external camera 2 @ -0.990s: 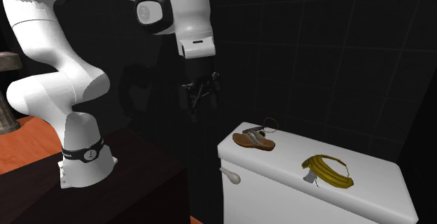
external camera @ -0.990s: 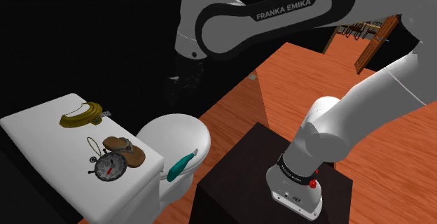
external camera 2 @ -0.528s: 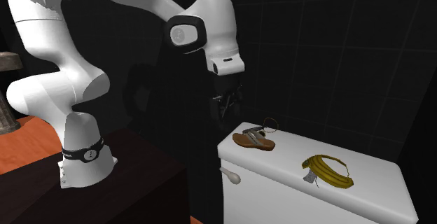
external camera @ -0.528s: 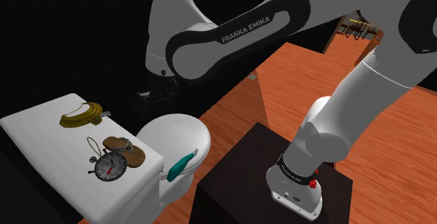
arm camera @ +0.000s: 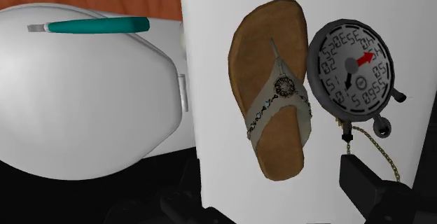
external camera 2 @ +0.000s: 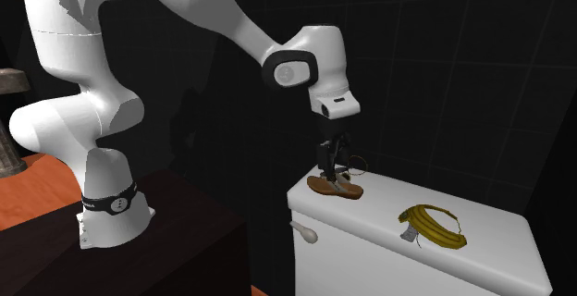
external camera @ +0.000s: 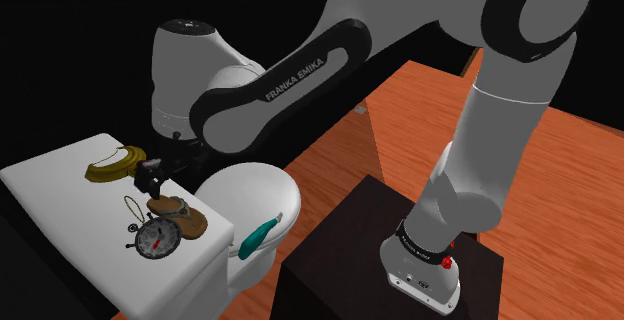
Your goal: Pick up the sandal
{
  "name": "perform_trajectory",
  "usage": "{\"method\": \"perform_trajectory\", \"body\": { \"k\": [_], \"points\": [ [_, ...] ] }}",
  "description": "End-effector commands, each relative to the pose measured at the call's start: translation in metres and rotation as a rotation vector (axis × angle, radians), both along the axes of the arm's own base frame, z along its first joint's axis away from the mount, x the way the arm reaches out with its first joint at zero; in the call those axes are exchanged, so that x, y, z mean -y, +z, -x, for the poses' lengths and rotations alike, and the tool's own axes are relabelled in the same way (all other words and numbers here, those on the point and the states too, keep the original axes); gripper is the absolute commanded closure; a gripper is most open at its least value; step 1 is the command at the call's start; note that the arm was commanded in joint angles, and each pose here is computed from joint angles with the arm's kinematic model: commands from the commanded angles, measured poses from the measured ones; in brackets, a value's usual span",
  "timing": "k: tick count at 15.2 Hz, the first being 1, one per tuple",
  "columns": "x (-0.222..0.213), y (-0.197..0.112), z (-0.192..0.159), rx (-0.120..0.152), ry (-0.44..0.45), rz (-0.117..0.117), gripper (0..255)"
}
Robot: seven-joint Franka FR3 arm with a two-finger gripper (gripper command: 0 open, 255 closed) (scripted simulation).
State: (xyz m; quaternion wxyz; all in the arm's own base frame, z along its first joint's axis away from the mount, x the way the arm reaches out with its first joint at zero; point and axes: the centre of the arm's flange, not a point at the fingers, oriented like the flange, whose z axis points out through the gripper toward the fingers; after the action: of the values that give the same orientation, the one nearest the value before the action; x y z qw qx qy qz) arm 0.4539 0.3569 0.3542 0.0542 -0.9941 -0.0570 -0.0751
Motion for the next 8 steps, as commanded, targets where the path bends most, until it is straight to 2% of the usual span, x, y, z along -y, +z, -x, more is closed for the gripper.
{"method": "perform_trajectory", "body": {
  "k": [1,8],
  "points": [
    [-0.021,-0.011,-0.009,0.01,-0.002,-0.007,0],
    [-0.021,-0.048,-0.009,0.01,-0.002,-0.007,0]
  ]
}}
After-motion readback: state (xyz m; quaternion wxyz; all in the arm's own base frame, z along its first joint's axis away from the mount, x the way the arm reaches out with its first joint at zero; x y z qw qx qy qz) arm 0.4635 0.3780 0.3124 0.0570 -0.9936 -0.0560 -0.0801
